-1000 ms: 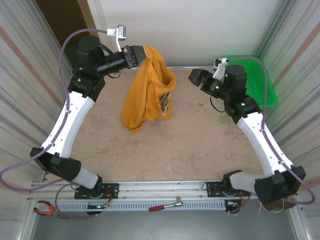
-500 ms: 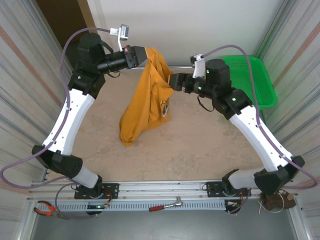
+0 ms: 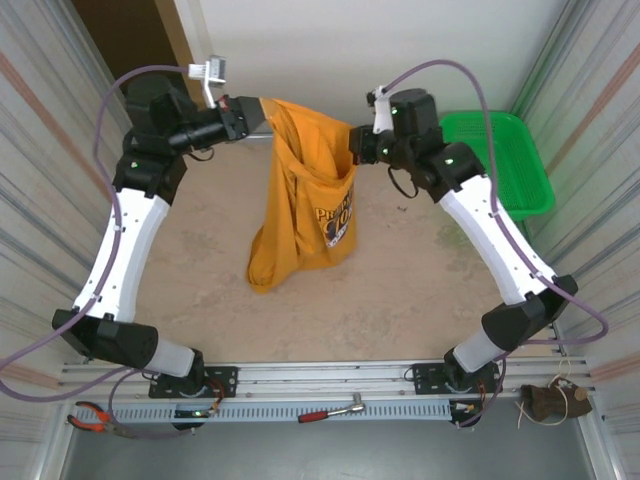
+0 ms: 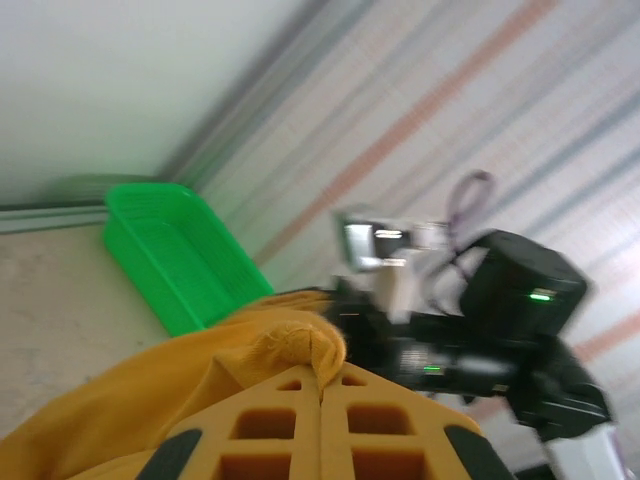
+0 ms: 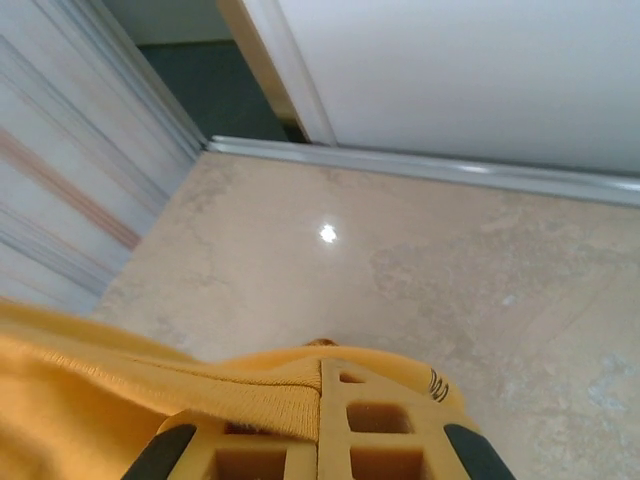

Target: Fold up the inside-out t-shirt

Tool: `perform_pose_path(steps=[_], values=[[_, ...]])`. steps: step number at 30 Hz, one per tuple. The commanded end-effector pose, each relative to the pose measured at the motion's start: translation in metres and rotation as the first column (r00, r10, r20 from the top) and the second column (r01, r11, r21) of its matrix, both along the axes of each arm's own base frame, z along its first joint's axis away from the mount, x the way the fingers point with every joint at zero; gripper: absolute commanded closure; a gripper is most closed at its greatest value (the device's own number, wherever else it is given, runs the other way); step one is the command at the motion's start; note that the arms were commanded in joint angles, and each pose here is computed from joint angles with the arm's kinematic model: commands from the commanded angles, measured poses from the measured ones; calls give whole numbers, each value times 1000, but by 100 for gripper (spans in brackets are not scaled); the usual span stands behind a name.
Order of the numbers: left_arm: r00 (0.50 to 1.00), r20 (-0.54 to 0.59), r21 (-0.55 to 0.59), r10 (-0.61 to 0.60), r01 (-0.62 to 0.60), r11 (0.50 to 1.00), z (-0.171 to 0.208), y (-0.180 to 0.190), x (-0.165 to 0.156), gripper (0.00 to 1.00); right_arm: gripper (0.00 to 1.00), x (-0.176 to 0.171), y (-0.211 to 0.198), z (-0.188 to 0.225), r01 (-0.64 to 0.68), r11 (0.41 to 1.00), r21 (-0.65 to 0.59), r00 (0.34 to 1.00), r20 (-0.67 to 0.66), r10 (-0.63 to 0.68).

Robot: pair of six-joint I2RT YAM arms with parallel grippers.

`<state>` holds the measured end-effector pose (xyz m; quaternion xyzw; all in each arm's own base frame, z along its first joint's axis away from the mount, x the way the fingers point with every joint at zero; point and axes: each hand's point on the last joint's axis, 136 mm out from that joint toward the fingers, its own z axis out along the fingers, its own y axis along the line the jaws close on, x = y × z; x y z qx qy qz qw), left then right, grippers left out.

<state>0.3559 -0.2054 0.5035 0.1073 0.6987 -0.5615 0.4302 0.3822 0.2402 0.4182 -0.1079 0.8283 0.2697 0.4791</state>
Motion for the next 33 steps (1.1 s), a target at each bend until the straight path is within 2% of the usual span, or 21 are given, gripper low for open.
perform_pose_path(steps=[1, 4, 7, 19, 21, 23, 28, 29, 30, 31, 33], values=[[996, 70, -40, 50, -47, 998, 27, 23, 0, 100, 100, -62, -23, 107, -132, 982, 137, 975, 194, 104], [994, 91, -46, 59, -55, 997, 40, 27, 2, 100, 100, -95, -27, 150, -257, 933, 251, 947, 257, 192], [990, 126, -69, 56, -48, 997, 58, 27, -4, 100, 100, -103, -29, 161, -294, 909, 297, 939, 267, 216], [949, 307, -232, 71, 3, 973, 141, 34, -41, 98, 100, -72, -53, 129, -148, 936, 320, 977, 196, 88], [954, 294, -220, 61, 5, 976, 135, 29, -37, 98, 100, -65, -57, 117, -115, 942, 316, 982, 177, 61], [966, 254, -191, 42, 8, 982, 116, 18, -28, 97, 100, -52, -61, 87, -63, 951, 304, 993, 116, 29], [997, 52, -96, -50, 54, 994, 11, -35, 9, 100, 100, -20, -73, -27, 85, 963, 257, 994, -86, -65], [997, 20, -80, -74, 75, 994, -9, -46, 12, 100, 91, -18, -76, -49, 105, 967, 232, 989, -122, -79], [996, -21, -63, -92, 90, 994, -29, -57, 16, 100, 73, -18, -80, -66, 115, 973, 199, 986, -143, -87], [993, -51, -52, -108, 106, 993, -44, -66, 18, 100, 60, -23, -85, -78, 131, 977, 170, 982, -157, -105], [989, -79, -46, -129, 126, 991, -60, -79, 17, 100, 48, -37, -88, -77, 121, 977, 175, 986, -139, -97]])
